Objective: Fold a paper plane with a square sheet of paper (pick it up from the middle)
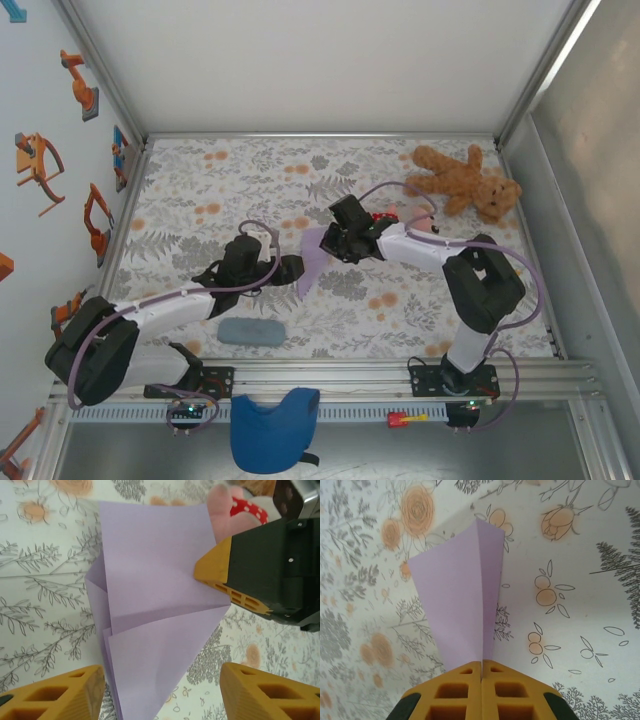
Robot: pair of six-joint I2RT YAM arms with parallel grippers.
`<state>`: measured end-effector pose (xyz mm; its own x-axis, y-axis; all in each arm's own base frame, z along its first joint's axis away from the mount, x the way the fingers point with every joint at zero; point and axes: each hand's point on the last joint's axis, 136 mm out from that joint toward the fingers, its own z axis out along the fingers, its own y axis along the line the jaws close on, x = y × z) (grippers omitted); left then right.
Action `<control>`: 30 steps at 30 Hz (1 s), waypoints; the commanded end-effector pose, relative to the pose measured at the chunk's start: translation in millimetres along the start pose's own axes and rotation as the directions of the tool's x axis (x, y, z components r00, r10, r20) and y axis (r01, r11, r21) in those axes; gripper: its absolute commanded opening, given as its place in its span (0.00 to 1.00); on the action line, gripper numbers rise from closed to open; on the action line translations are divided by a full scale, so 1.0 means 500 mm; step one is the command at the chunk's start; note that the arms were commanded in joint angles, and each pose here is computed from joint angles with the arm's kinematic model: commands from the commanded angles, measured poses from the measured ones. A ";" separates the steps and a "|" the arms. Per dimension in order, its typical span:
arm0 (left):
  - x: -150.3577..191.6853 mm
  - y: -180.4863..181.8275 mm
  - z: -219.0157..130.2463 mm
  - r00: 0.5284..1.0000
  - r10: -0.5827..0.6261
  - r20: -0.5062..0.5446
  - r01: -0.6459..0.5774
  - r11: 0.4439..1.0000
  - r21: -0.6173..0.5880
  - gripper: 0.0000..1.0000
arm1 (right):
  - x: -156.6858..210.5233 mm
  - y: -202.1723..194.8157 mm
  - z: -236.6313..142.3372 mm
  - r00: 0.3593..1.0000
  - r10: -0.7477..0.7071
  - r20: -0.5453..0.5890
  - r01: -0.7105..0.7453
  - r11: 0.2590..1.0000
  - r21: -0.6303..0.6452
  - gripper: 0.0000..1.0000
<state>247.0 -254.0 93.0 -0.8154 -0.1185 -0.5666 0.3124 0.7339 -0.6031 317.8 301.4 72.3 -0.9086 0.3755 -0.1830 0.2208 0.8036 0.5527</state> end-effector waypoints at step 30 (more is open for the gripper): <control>0.025 -0.021 0.119 0.773 0.631 0.059 -0.631 0.775 -0.032 0.59 | 0.006 -0.052 0.007 0.831 0.551 0.070 -0.556 0.825 0.104 0.00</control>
<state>253.0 -295.3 47.6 -0.4848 0.3341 -0.8083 0.7173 0.6807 -0.1489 309.5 281.2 52.8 -0.6331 0.7697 0.0818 0.6994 0.5236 0.4865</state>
